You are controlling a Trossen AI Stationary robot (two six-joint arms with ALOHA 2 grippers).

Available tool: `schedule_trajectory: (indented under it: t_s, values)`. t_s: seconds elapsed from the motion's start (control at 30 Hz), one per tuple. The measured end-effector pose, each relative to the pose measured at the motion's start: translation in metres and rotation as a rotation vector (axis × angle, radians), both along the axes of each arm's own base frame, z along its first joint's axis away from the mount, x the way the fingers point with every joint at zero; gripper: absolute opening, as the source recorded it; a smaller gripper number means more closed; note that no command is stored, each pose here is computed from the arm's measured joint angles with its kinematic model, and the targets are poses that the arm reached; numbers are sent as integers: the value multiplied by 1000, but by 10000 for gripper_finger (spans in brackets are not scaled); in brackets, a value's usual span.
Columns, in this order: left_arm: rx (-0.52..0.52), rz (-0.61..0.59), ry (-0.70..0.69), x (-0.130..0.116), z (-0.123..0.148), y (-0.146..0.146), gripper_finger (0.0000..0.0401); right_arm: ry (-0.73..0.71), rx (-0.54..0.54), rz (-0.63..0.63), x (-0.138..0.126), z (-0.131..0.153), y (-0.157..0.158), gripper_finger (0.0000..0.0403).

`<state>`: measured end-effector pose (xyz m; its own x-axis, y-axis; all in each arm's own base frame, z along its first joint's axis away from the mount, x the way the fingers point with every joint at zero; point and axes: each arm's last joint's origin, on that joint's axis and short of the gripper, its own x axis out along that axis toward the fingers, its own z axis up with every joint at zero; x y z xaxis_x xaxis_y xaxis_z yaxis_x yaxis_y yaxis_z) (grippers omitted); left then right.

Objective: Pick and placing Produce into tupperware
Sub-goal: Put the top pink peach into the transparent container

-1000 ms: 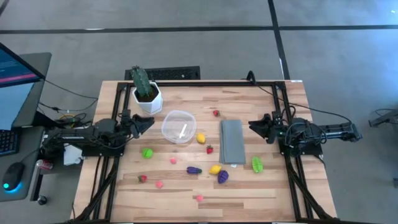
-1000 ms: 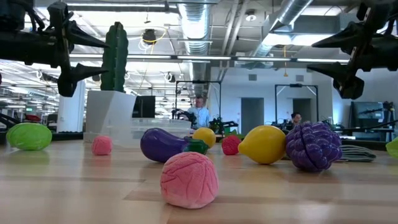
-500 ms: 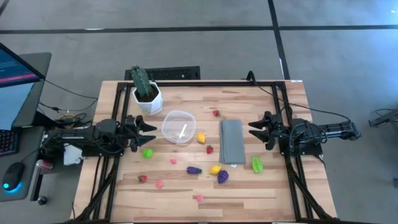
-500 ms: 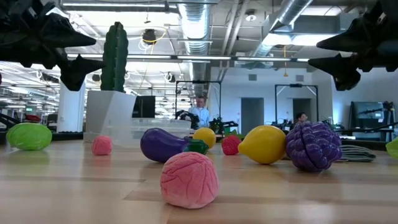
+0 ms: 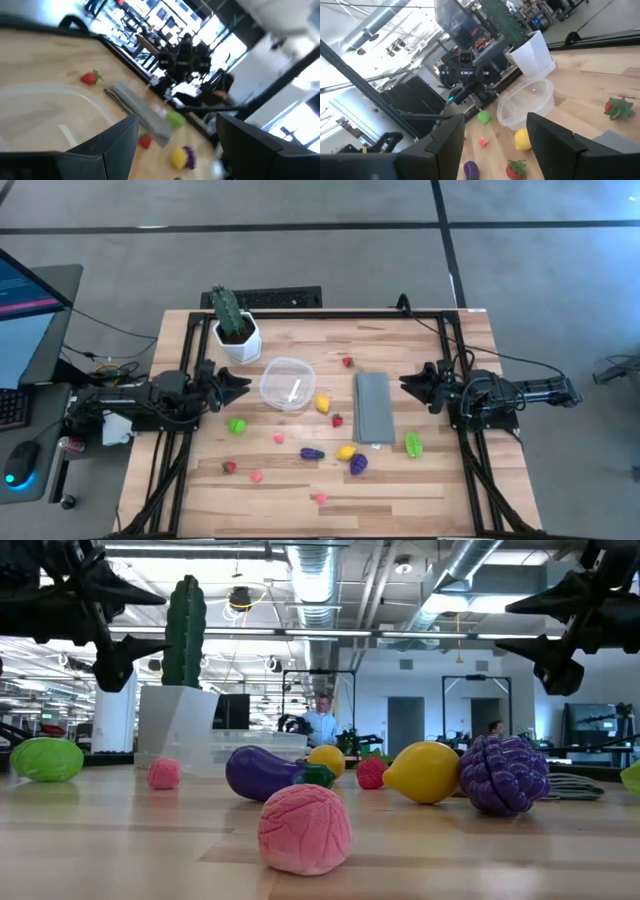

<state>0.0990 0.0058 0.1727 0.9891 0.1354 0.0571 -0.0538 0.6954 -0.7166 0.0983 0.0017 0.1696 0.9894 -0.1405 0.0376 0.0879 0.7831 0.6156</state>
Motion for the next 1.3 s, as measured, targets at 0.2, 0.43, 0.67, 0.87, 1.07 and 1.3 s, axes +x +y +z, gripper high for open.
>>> schedule_trajectory:
  t_s: [0.2,0.43,0.67,0.87,1.07,1.3]
  values:
    - [-53,-32,-141,-1,13,-2,256,-29,63,-16,0,2,-1,239]
    - [-4,-111,-102,9,33,-13,256,-155,-92,-2,-2,16,1,239]
    - [96,-252,128,42,42,-34,256,-288,-193,-57,-6,31,0,239]
    - [133,-356,350,66,42,-48,256,-229,-128,-37,-5,29,0,239]
    - [274,-451,499,84,52,-59,256,-228,-156,-40,-6,30,0,239]
    - [344,-478,604,98,57,-63,256,-250,-232,-60,-7,33,0,239]
